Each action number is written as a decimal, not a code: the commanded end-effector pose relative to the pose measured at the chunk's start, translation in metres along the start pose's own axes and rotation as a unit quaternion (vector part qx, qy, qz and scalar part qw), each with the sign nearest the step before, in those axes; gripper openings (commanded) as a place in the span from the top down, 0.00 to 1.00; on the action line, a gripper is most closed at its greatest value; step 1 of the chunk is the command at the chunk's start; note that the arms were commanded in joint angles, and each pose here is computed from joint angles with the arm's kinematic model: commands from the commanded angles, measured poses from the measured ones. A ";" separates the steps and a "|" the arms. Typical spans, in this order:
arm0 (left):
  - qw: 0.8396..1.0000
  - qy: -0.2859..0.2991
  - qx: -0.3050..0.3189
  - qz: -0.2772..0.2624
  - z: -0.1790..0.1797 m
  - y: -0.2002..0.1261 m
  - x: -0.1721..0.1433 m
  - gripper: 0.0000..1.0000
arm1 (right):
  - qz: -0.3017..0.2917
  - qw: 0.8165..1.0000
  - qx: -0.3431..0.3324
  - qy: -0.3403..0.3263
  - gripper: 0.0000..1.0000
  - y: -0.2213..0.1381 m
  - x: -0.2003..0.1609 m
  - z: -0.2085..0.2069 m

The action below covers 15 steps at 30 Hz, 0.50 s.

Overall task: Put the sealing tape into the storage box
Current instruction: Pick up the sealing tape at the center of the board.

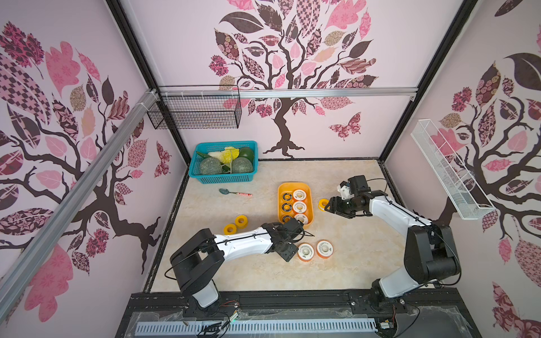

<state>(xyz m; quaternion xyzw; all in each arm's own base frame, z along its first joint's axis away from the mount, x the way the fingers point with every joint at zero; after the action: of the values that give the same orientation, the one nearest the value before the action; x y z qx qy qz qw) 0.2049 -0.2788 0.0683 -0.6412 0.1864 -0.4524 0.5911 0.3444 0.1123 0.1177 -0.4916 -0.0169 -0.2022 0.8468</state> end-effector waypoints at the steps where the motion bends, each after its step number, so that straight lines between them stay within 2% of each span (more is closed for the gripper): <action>1: 0.999 -0.019 0.018 -0.028 0.010 -0.017 0.010 0.34 | 0.003 1.000 0.006 -0.001 0.33 0.000 0.004 0.002; 6: 0.998 -0.045 0.022 -0.041 0.024 -0.034 0.015 0.34 | 0.017 1.000 0.022 -0.007 0.34 0.001 0.001 0.007; 15: 0.994 -0.097 0.033 -0.048 0.052 -0.055 0.019 0.34 | 0.034 0.997 0.064 -0.017 0.43 0.006 0.010 0.025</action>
<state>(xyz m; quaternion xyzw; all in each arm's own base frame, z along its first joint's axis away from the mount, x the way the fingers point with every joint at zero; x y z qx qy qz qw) 0.2360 -0.2545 0.1176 -0.6655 0.1012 -0.4281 0.6030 0.3456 0.1256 0.1130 -0.4655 -0.0089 -0.1663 0.8692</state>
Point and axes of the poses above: each gripper's point midway between its finger pads, its own y axis out along the fingers, its own z axis along the line the jaws close on, x = y × z, the point moved 2 cm from there along -y, back along the fingers, and after that the axes turned 9 degrees about y, right-handed, at the moved point
